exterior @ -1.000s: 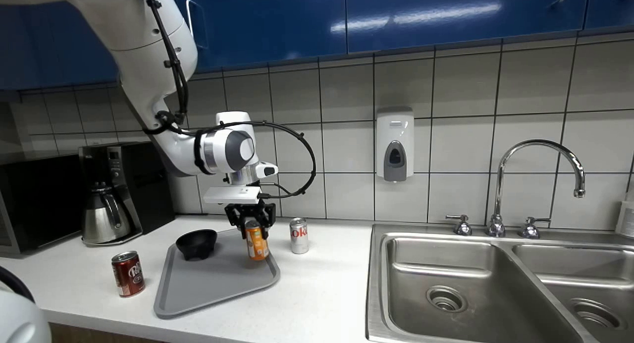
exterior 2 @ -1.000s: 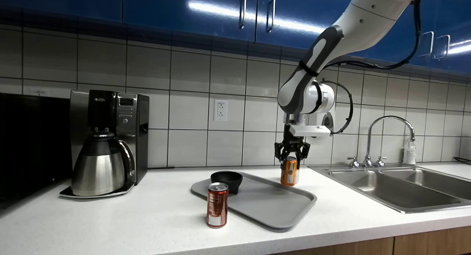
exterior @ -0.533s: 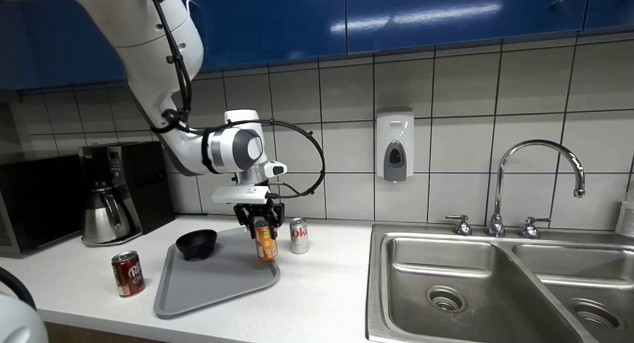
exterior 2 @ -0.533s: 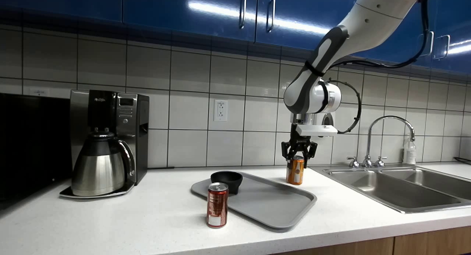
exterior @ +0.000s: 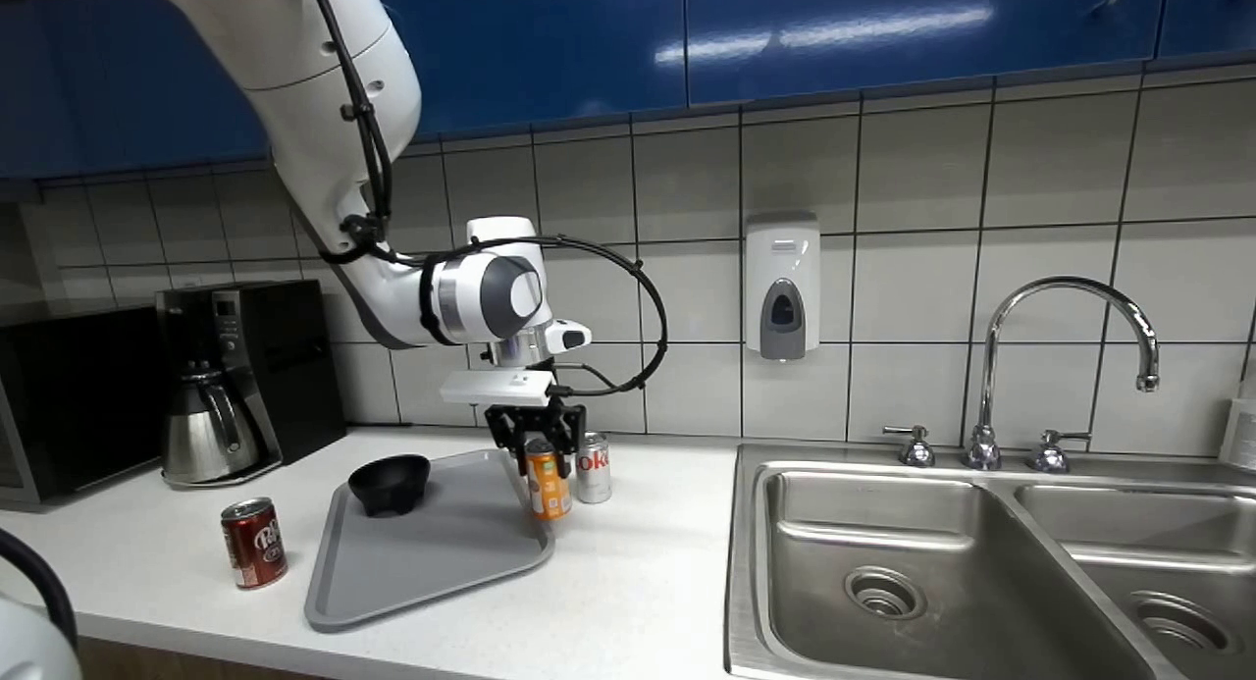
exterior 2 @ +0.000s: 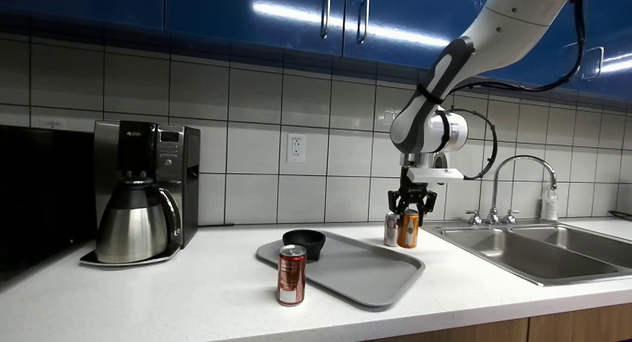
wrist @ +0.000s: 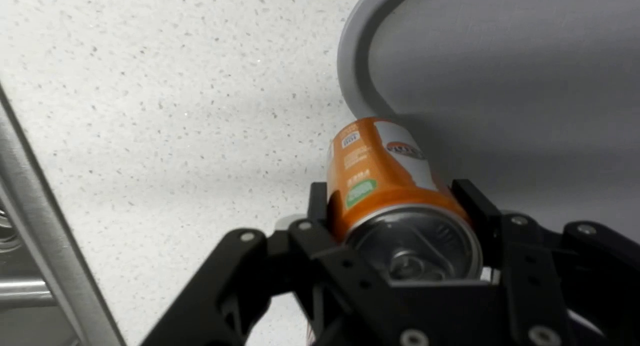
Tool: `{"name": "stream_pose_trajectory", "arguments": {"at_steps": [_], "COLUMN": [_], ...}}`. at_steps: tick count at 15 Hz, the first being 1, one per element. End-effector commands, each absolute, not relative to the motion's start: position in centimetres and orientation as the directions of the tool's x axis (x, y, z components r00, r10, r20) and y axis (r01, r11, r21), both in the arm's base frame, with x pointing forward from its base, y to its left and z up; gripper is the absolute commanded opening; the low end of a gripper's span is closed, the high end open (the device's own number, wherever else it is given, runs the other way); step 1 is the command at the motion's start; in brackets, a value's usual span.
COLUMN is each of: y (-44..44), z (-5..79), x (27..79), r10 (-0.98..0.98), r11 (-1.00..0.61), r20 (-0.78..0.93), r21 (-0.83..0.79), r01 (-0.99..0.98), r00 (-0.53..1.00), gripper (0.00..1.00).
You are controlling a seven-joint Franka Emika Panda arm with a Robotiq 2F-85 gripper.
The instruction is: Remove the contents on the tray
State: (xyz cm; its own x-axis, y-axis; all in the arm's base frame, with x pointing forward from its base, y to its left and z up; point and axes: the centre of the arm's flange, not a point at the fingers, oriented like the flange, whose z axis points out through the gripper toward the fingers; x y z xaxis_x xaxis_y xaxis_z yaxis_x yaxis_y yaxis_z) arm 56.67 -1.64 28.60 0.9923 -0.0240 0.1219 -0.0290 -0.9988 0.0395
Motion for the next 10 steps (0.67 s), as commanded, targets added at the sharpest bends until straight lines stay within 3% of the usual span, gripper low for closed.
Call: {"name": "stream_pose_trajectory", "arguments": {"at_steps": [1,10], "y": [-3.6,-6.5], "z": [29.6,28.9], "x": [56.1,56.3], "r10": [-0.053,-0.101], "r11": [-0.998,-0.994], "r20": [0.144,0.132], "r21": [0.027,0.023], "r01": [-0.058,-0.105], "r00": [0.988,0.986], "gripper": [0.38,0.38]}}
